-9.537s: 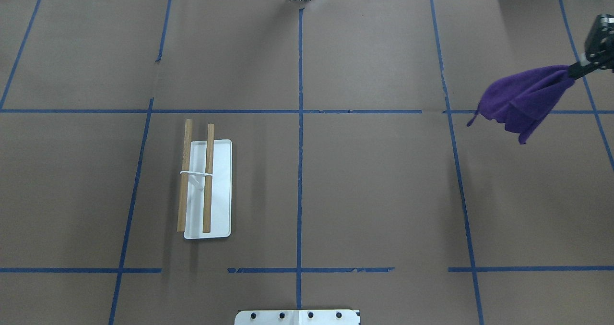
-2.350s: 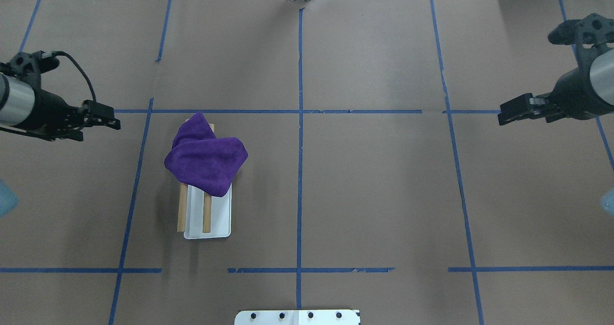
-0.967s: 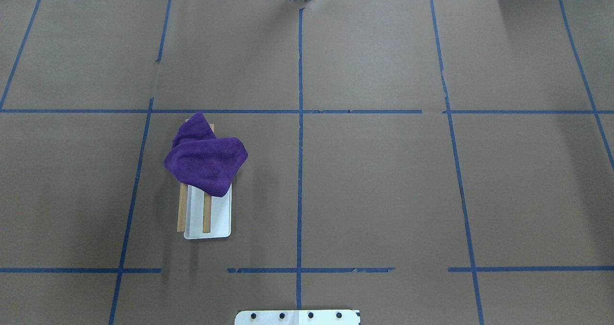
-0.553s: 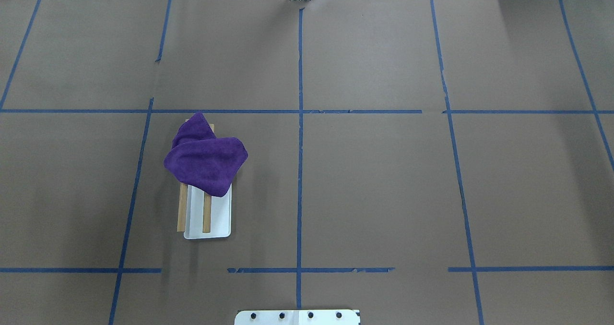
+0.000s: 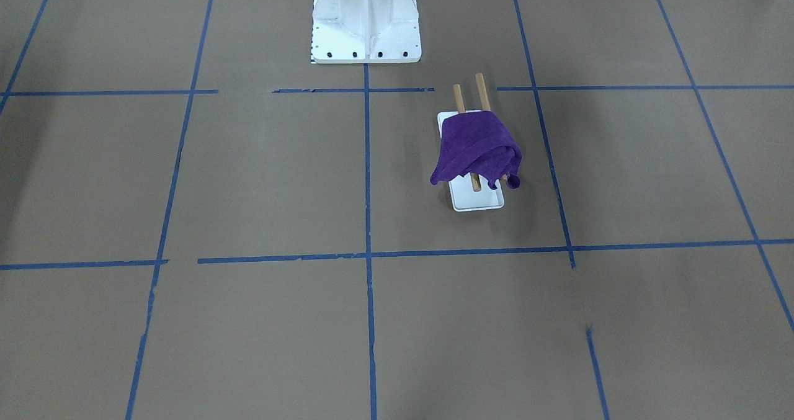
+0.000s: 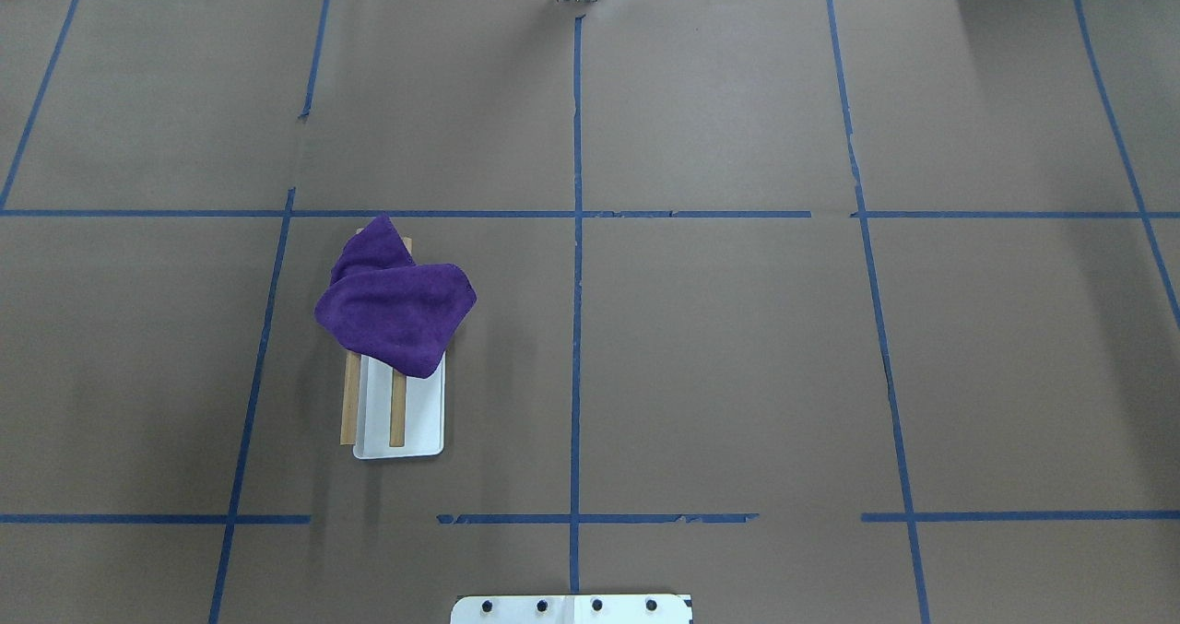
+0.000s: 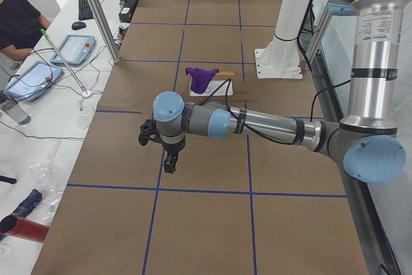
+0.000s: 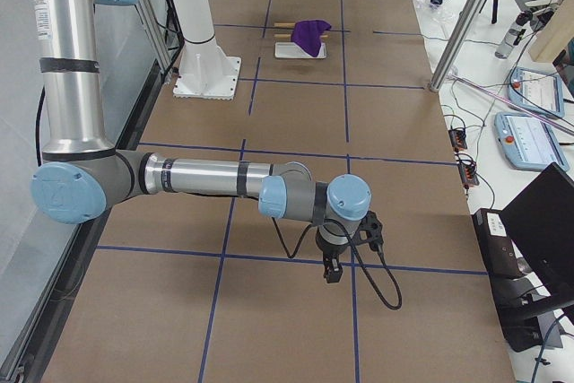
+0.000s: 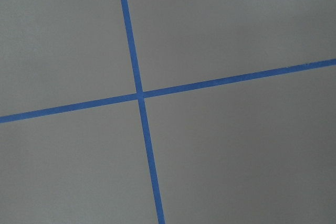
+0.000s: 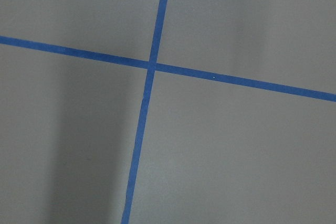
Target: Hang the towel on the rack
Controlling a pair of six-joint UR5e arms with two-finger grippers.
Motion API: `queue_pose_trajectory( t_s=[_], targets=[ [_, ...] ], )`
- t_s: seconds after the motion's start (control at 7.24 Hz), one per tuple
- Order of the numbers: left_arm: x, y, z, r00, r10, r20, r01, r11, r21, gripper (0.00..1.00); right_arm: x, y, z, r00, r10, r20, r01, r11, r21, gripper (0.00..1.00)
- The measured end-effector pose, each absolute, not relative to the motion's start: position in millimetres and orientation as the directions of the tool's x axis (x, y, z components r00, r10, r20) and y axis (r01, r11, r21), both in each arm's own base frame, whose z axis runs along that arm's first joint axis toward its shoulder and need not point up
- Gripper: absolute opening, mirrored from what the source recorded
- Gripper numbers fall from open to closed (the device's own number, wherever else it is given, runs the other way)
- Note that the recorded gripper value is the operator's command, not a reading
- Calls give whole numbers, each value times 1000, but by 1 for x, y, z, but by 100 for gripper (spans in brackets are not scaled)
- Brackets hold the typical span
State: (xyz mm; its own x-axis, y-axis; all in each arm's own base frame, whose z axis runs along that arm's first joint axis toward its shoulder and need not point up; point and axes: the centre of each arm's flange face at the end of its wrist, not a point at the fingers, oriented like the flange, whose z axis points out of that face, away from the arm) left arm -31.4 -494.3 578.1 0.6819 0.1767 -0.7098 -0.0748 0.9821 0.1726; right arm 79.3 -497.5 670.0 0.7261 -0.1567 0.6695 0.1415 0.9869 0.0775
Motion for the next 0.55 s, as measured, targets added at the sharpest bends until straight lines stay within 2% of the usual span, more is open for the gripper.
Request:
queue_pose_trajectory(
  t_s=[0.55],
  targets=[
    [-31,-494,581,677,163,-717,-68,985,159,100,79,-487,678,727,-144,671,139,988,62,100]
  ],
)
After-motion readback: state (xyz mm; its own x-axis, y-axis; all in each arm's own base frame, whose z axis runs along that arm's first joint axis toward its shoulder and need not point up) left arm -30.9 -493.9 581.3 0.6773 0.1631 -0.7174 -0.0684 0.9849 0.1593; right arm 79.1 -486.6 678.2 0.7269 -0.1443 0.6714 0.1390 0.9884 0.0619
